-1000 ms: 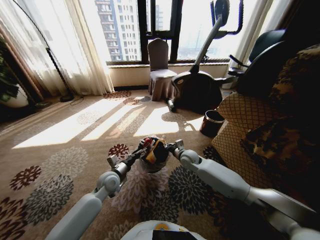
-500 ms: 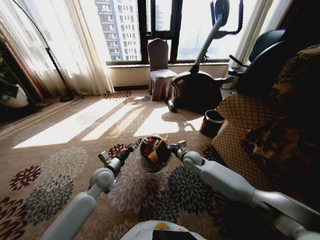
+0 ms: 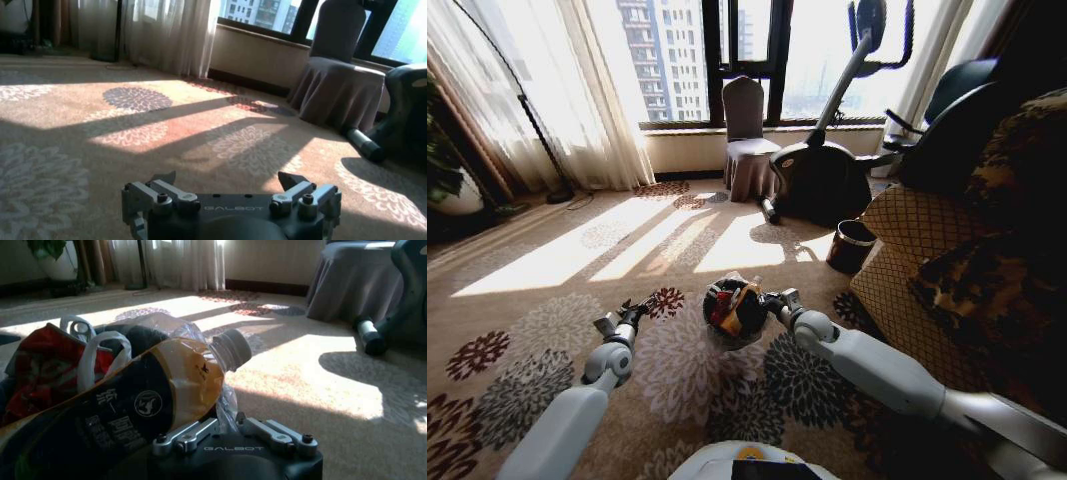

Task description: Pick up the trash from the ground and place it into the trash bin.

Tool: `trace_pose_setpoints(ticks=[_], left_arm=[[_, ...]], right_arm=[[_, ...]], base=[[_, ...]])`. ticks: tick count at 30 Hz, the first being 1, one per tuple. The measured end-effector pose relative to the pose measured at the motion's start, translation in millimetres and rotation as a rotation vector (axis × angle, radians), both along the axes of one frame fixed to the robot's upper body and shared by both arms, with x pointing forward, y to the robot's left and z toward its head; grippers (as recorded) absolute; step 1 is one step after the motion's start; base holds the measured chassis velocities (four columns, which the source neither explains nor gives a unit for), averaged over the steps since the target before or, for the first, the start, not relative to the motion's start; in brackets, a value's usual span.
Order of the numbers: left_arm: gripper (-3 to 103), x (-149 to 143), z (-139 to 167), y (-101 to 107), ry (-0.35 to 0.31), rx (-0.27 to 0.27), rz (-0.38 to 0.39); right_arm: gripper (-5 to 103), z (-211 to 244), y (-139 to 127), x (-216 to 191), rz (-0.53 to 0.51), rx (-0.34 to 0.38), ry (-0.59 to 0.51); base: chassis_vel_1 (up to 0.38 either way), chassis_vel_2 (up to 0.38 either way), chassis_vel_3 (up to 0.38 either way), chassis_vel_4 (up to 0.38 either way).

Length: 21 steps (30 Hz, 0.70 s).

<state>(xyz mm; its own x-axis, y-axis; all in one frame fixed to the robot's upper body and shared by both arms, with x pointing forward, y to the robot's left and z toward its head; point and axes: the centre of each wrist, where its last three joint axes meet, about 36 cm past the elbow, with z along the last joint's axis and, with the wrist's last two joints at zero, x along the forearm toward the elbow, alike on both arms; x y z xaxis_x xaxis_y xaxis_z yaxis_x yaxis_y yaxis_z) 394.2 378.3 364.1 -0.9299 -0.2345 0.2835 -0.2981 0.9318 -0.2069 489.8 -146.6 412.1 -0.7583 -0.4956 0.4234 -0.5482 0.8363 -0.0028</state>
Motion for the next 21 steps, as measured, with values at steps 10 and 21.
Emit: trace_pose_setpoints(ticks=[10,21], left_arm=[[100,-5.9,-6.2,10.7,0.019,0.005,0.078],[100,-3.0,-11.1,4.6,0.016,-0.020,0.080]], right_arm=[[0,2.4,12.0,-4.7,0.018,0.027,0.001],[0,4.5,17.8,-6.0,0.019,0.043,-0.004]], base=[[0.187,0.119,-0.196,-0.131],[0.332,0.263,-0.327,-0.274]])
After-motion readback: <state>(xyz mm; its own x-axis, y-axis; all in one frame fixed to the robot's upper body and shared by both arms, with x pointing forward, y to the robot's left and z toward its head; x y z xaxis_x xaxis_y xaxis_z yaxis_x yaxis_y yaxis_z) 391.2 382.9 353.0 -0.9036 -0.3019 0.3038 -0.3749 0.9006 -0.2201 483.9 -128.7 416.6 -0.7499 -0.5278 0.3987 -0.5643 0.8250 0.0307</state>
